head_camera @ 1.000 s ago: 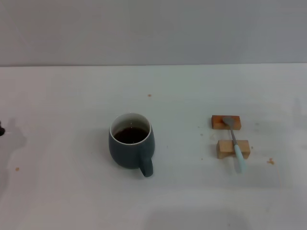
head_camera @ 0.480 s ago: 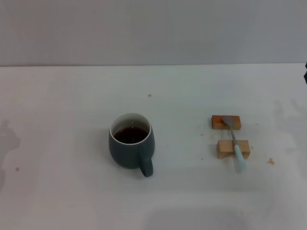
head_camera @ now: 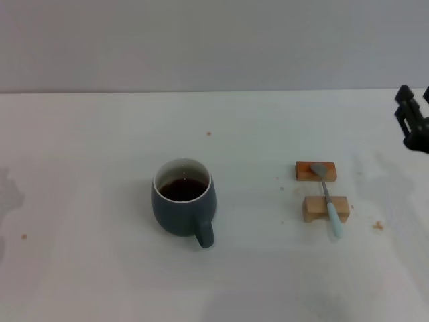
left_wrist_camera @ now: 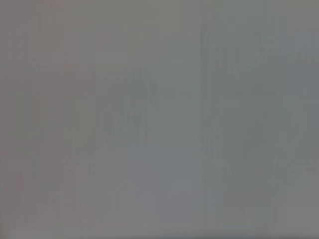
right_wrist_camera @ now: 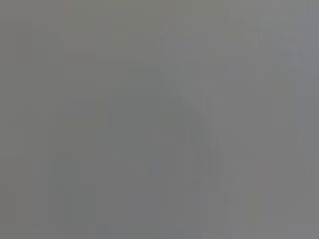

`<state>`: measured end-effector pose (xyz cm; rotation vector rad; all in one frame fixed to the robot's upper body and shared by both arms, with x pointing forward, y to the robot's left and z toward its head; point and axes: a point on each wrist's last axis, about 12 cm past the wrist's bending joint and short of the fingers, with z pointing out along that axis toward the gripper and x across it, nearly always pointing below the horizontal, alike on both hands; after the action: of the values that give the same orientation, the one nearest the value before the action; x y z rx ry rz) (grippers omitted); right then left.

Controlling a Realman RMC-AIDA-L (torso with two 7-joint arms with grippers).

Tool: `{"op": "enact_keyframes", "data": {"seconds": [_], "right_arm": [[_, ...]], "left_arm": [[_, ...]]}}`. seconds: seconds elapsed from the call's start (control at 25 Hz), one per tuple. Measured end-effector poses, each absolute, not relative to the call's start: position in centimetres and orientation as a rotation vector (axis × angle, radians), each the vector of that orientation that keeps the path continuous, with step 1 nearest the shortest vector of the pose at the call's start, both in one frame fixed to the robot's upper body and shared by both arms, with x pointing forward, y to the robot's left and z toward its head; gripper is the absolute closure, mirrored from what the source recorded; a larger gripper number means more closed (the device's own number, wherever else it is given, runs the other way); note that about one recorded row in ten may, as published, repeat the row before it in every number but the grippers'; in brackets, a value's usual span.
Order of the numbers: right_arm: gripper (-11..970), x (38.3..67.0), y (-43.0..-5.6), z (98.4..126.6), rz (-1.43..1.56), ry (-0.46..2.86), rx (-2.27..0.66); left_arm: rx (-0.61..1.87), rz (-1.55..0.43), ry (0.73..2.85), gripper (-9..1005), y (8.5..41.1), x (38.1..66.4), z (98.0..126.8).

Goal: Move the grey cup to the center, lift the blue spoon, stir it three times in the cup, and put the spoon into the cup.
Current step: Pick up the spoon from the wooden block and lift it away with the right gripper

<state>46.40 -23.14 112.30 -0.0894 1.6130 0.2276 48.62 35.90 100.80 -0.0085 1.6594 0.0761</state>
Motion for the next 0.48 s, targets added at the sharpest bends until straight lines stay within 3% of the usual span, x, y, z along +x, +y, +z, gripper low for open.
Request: {"op": "enact_keyframes", "data": {"seconds": [0.48], "right_arm": [[558,43.8,-21.9,109.4,0.277,1.596,-0.087]], "left_arm": [[0.002,0.089,1.673,998,36.4,48.8,100.8]]}}
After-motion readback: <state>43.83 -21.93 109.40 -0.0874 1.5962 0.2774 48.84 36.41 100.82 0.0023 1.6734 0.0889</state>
